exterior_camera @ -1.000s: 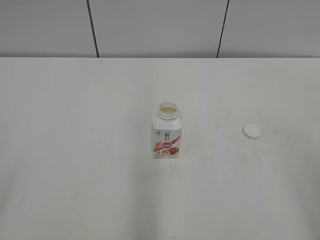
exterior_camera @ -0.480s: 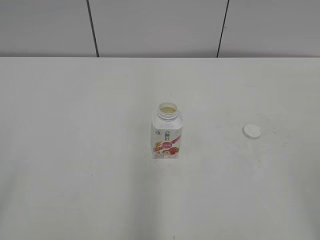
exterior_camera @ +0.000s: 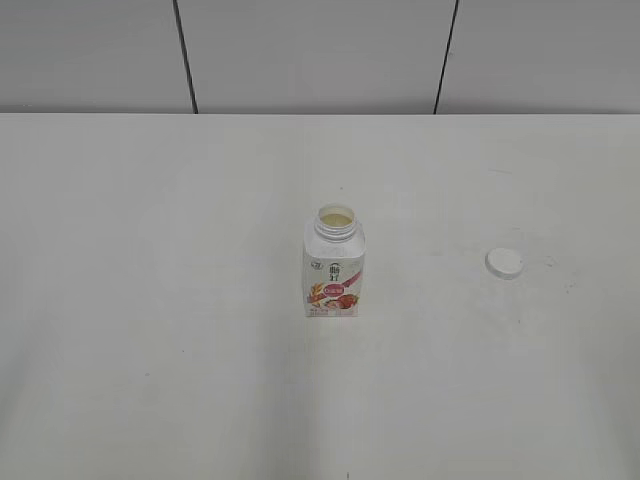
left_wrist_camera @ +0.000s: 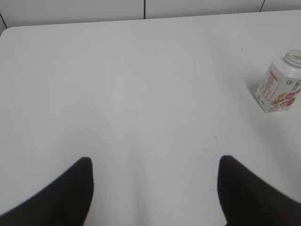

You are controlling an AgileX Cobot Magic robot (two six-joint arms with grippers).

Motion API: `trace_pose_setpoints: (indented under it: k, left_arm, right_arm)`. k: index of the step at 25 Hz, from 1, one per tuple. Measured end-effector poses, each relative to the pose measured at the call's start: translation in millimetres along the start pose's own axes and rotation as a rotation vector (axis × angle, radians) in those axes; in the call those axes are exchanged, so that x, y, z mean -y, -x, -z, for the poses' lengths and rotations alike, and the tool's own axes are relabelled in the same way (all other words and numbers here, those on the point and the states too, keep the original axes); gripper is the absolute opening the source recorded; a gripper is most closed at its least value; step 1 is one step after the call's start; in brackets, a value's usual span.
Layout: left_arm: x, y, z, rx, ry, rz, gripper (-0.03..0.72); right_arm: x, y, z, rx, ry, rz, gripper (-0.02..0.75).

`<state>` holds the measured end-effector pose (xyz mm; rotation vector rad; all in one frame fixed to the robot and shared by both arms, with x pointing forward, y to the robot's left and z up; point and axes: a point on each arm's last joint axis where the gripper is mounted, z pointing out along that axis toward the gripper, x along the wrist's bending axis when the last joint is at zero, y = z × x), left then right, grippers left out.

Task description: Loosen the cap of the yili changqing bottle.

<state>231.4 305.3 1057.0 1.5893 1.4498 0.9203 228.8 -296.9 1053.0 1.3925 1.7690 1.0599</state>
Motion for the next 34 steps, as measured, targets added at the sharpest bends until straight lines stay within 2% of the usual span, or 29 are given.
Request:
trace_pose_setpoints:
  k: [7,14,19,34]
  left_arm:
    - [0.0,0.1,0.0,0.001,0.0,0.0,0.503]
    - [0.1,0.3,0.1,-0.027,0.0,0.014,0.503]
    - [0.1,0.6,0.3,-0.065,-0.001,0.032,0.503]
    - [0.1,0.7,0.3,-0.068,-0.001,0.033,0.496]
  right_arm:
    - [0.0,0.0,0.0,0.004,0.0,-0.002,0.566]
    - [-0.2,-0.5,-0.3,0.054,0.0,-0.029,0.566]
    - [-0.2,-0.5,-0.3,0.055,0.0,-0.029,0.566]
    - [-0.2,-0.5,-0.3,0.055,0.0,-0.029,0.566]
